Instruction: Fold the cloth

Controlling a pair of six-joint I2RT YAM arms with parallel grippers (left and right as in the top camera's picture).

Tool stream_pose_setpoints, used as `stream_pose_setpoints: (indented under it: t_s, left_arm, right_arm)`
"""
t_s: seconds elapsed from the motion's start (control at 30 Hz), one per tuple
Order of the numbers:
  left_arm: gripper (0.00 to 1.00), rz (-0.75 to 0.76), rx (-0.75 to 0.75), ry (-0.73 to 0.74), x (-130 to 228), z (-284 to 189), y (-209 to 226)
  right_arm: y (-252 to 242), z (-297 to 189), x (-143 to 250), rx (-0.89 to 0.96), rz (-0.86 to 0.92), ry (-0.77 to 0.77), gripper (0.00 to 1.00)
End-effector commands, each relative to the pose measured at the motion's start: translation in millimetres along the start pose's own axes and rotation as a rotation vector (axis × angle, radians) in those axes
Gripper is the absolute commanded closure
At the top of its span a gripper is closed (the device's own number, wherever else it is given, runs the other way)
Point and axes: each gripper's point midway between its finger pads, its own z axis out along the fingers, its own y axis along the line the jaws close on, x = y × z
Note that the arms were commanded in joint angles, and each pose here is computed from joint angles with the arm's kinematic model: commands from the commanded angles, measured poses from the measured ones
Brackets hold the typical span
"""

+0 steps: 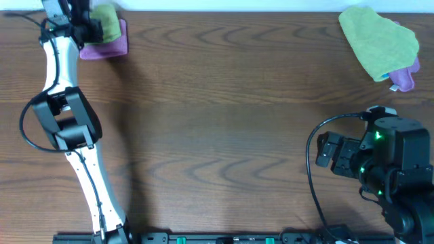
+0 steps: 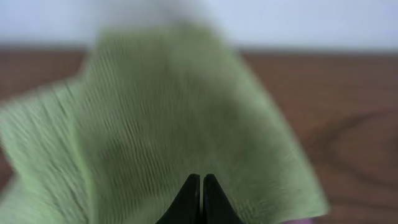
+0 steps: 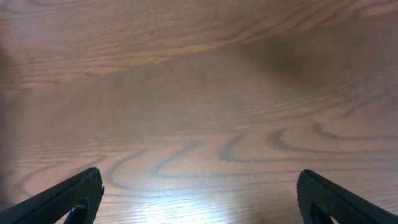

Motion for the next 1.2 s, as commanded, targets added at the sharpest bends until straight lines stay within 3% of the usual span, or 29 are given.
stream_pose_setpoints:
  t_s: [0.0, 0.17, 0.47, 0.87, 1.17]
  left_arm:
    - [0.94, -0.018, -0.051, 0.050, 14.5, 3.4, 8.7]
    - [0.94, -0.019, -0.047, 0.101, 27.1, 2.5, 7.0]
    - [0.94, -0.012, -0.036, 0.056, 13.0, -0.2, 5.3]
    - [0.94, -0.014, -0.008, -0.096, -59.0, -48.5, -8.5]
    - [0.94, -0.010, 0.055, -0.113, -88.5, -110.6, -35.9]
  right_arm:
    - [-2.8, 0.8, 1.0, 0.010, 0.015, 0.002, 0.01]
    - [-2.1, 0.8, -0.7, 0.007, 0.016, -0.005, 0.01]
    - [-1.0, 0.8, -3.3, 0.003, 0.016, -0.015, 0.01]
    - [-1.2, 0.8, -3.0, 0.003, 0.009, -0.014, 0.01]
    - [-11.8, -4.1, -5.1, 0.058, -0.009, -0.039, 0.01]
